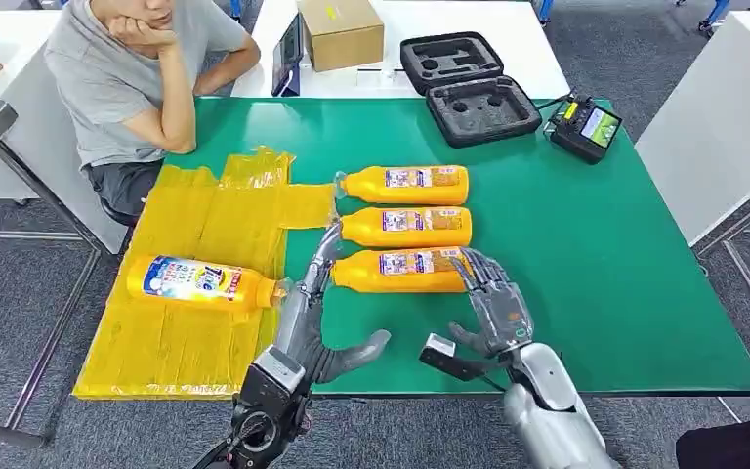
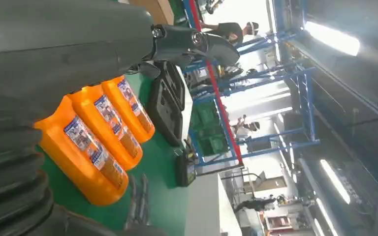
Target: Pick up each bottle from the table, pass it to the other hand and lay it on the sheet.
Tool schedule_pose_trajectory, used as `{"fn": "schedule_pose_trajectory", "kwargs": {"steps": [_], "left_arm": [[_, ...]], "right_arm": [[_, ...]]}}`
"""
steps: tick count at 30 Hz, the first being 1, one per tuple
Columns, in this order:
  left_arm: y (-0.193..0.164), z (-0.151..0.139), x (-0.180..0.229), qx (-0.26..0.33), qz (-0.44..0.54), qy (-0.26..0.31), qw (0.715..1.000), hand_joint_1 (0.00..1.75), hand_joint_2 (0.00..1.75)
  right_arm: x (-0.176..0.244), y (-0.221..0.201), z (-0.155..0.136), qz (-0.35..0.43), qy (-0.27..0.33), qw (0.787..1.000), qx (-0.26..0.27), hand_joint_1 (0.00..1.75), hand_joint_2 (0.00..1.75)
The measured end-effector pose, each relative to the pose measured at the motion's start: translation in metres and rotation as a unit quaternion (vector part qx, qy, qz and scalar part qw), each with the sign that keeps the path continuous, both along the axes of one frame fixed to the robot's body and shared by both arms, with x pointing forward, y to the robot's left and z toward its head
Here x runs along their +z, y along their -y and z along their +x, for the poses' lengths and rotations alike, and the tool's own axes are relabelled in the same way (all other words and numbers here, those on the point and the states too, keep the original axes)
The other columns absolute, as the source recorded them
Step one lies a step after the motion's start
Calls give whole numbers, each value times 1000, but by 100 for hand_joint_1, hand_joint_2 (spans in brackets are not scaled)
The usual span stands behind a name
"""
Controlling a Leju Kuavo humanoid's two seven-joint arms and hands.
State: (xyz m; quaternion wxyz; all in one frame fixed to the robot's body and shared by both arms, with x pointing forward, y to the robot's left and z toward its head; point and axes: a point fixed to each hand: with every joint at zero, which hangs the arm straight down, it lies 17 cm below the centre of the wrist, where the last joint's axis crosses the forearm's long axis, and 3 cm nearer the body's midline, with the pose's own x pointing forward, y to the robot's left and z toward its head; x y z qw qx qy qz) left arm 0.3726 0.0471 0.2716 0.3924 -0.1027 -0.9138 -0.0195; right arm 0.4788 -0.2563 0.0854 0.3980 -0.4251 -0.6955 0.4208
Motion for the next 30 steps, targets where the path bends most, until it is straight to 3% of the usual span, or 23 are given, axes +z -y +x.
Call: {"fn": "schedule_pose_trajectory", "kwargs": {"steps": [9, 30], "left_arm": [[6, 5, 5, -9, -6, 1, 1000, 0, 175], [2, 9, 6, 7, -6, 1, 1000, 0, 175]], "right_arm": [[-5, -12, 31, -12, -35, 999, 22, 0, 175], [-5, -59, 48, -22, -54, 996, 72, 0, 175]]}}
